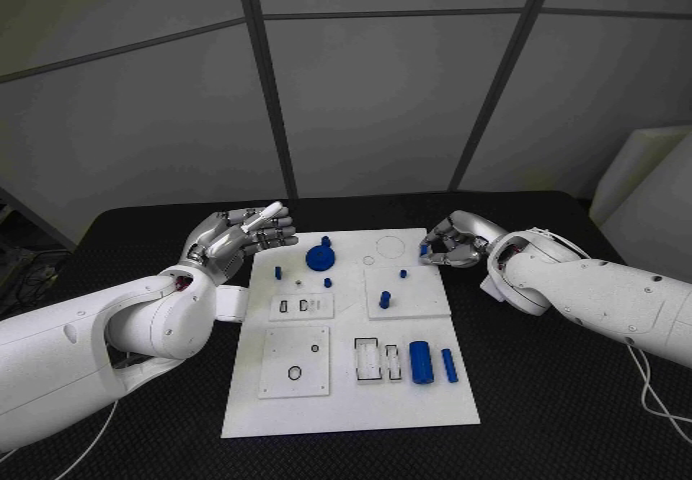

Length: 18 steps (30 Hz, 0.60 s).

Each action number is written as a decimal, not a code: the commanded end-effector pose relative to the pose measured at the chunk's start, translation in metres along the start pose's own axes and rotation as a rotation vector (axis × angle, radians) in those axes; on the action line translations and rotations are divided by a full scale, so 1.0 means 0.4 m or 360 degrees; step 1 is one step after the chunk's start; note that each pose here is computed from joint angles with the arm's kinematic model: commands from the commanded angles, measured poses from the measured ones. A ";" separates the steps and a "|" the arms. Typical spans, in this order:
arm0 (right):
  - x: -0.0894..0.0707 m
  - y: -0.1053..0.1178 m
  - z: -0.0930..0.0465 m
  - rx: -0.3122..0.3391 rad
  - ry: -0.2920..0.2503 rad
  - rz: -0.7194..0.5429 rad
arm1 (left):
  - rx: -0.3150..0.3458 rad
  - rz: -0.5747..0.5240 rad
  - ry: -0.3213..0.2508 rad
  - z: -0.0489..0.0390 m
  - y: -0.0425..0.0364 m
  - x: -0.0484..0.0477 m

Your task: Assemble the parts on the task board

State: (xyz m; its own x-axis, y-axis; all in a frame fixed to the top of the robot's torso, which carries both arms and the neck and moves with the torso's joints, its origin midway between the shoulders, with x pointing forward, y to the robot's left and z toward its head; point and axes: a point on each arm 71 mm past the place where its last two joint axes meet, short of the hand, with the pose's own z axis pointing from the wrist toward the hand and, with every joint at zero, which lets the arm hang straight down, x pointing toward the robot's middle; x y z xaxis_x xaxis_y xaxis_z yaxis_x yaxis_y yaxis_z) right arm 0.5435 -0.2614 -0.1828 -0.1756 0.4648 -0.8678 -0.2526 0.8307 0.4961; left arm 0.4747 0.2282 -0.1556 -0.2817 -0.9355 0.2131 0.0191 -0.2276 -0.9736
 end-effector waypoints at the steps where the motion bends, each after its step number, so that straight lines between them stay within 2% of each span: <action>1: -0.009 0.006 0.000 -0.0009 -0.0068 0.0002 | 0.0010 -0.0002 0.0026 0.001 -0.003 0.004; 9: -0.014 0.038 -0.017 -0.0057 -0.0141 0.0029 | 0.0008 -0.0001 0.0022 0.001 -0.003 0.001; 18: -0.002 0.145 -0.037 -0.0147 -0.0103 0.0099 | 0.0005 0.0004 0.0012 0.000 -0.004 -0.006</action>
State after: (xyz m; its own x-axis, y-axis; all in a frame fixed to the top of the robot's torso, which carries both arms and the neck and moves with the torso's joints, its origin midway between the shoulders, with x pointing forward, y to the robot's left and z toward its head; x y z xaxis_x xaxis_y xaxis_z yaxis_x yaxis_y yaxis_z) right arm 0.5155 -0.2200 -0.1553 -0.1524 0.5304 -0.8339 -0.3494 0.7604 0.5475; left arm 0.4753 0.2315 -0.1562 -0.2757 -0.9379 0.2107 0.0168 -0.2238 -0.9745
